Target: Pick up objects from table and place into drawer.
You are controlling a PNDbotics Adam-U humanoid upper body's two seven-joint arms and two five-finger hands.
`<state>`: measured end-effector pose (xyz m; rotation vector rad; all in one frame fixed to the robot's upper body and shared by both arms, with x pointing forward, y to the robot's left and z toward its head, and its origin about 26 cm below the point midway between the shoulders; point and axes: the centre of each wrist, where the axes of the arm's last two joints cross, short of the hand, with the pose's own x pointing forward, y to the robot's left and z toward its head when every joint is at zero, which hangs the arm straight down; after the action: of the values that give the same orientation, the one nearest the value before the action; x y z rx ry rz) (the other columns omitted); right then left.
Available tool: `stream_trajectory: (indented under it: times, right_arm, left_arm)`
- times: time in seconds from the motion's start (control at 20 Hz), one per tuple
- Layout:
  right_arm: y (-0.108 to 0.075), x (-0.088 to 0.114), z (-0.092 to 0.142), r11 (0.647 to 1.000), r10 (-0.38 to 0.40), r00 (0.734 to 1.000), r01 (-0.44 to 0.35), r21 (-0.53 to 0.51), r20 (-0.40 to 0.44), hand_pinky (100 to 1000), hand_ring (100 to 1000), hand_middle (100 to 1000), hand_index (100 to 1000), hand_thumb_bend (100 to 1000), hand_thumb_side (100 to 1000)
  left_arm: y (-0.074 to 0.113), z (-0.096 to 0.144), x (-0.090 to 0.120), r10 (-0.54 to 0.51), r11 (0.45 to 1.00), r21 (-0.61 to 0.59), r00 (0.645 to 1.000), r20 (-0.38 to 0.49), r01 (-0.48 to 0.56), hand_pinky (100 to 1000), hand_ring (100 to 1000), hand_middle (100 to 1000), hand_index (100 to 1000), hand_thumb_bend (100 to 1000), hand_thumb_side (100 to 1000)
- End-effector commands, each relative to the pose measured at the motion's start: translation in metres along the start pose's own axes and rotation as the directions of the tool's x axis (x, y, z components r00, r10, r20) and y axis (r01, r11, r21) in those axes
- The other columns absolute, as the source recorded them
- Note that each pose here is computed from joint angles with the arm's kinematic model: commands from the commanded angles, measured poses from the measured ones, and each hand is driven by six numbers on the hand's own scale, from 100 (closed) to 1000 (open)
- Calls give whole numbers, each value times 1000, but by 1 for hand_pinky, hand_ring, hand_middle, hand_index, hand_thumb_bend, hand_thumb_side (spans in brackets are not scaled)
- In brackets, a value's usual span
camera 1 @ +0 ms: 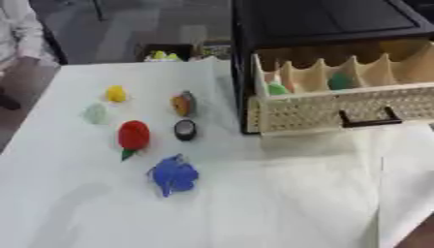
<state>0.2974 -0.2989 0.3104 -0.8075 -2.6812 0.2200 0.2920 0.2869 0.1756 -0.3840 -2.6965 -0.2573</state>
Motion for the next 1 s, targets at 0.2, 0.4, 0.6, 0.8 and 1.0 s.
stream_trajectory:
  times: [0.2, 0.4, 0.6, 0.8, 1.0]
  right_arm:
    - [-3, -1, 3, 999, 10, 999, -8, -36, 47, 262, 577, 508, 798, 357, 706]
    - [-3, -5, 10, 998, 6, 999, -3, -60, 45, 273, 583, 515, 802, 348, 703]
    - [-4, -8, 15, 997, 4, 999, -1, -83, 43, 280, 585, 520, 801, 334, 698]
    - [-5, -10, 20, 995, 5, 999, -1, -103, 37, 283, 586, 521, 802, 325, 695]
    - [-5, -11, 21, 994, 4, 999, 0, -106, 36, 283, 586, 521, 802, 325, 695]
  left_arm:
    - [12, -17, 12, -83, 990, -106, 994, 66, 89, 519, 624, 686, 870, 100, 736]
    - [18, -22, 17, -145, 976, -150, 986, 86, 157, 514, 625, 693, 878, 100, 713]
    - [24, -28, 21, -215, 957, -178, 971, 100, 230, 503, 624, 697, 885, 100, 671]
    - [29, -33, 25, -293, 931, -193, 950, 109, 309, 496, 623, 688, 882, 100, 650]
    - [27, -33, 24, -317, 924, -186, 942, 113, 333, 496, 623, 688, 882, 100, 650]
